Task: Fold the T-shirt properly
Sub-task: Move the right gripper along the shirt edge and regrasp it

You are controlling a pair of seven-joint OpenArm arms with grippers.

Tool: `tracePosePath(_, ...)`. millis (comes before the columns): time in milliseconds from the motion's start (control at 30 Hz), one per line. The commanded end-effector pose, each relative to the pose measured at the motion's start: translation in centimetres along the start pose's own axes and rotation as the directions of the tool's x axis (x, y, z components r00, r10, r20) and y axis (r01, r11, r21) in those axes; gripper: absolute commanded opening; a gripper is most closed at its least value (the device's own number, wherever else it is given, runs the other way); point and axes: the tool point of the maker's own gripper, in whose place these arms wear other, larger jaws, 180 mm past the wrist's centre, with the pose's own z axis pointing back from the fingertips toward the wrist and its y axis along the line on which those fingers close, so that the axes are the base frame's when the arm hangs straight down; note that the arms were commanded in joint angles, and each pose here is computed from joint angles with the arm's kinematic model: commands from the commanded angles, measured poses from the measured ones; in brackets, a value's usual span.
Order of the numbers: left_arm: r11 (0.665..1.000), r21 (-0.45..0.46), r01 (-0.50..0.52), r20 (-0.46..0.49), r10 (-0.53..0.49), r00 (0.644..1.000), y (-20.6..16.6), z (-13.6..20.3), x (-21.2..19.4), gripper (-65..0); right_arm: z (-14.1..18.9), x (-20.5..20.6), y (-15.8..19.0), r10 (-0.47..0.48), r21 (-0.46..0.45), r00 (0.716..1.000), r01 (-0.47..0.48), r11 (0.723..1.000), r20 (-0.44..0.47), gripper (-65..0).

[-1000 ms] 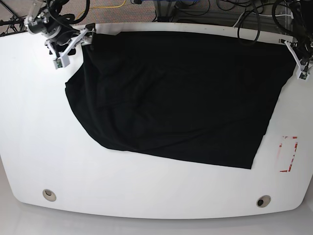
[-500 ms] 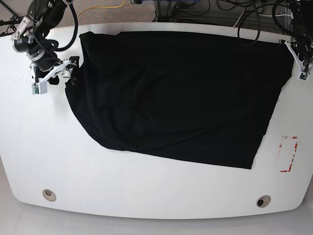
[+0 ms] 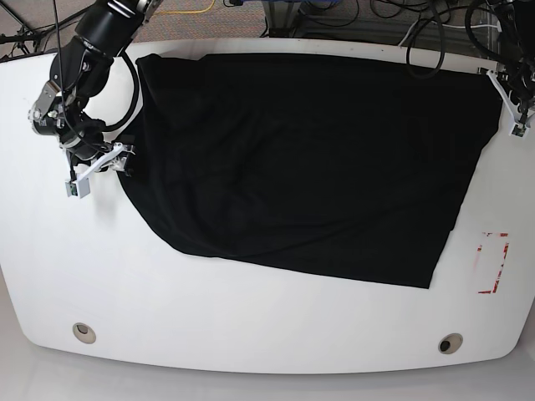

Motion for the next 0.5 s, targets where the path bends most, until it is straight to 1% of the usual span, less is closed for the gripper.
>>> tracePosePath(0, 0.999, 0.031, 0.011, 0.022, -0.012, 1.000, 1.0, 0.7, 0.7, -44.7, -0.2, 1.9, -0.5, 0.025, -0.001, 0.999, -0.025, 1.000, 0.036, -19.5)
tracePosePath(133, 0.999, 0.031, 0.011, 0.022, -0.012, 1.000, 1.0, 0.7, 0.7, -44.7, -1.6, 1.4, 0.0, 0.020, 0.032, 1.000, -0.021, 0.999, 0.011, -20.3)
tracePosePath(267, 0.999, 0.031, 0.011, 0.022, -0.012, 1.000, 1.0, 0.7, 0.7, -44.7, -2.2, 1.0, -0.1, 0.001, 0.040, 1.000, -0.002, 0.999, 0.008, -20.6)
tracePosePath(333, 0.999, 0.032, 0.012, 0.024, -0.013, 1.000, 1.1, 0.7, 0.8, -44.7, -2.4, 0.8, -0.1, -0.007, 0.043, 1.000, 0.007, 0.999, 0.009, -22.0)
tracePosePath(400, 0.999, 0.032, 0.012, 0.025, -0.013, 1.000, 1.1, 0.8, 0.8, -44.7, -2.5, 0.9, -0.1, -0.011, 0.044, 1.000, 0.010, 0.999, 0.020, -26.6)
tracePosePath(433, 0.999, 0.032, 0.012, 0.026, -0.013, 1.000, 1.1, 0.8, 0.9, -44.7, -2.6, 0.7, -0.1, -0.015, 0.045, 1.000, 0.014, 0.999, 0.021, -30.1)
tracePosePath(467, 0.999, 0.032, 0.012, 0.026, -0.013, 1.000, 1.1, 0.8, 0.9, -44.7, -2.6, 0.7, -0.1, -0.018, 0.046, 1.000, 0.017, 0.999, 0.023, -35.2)
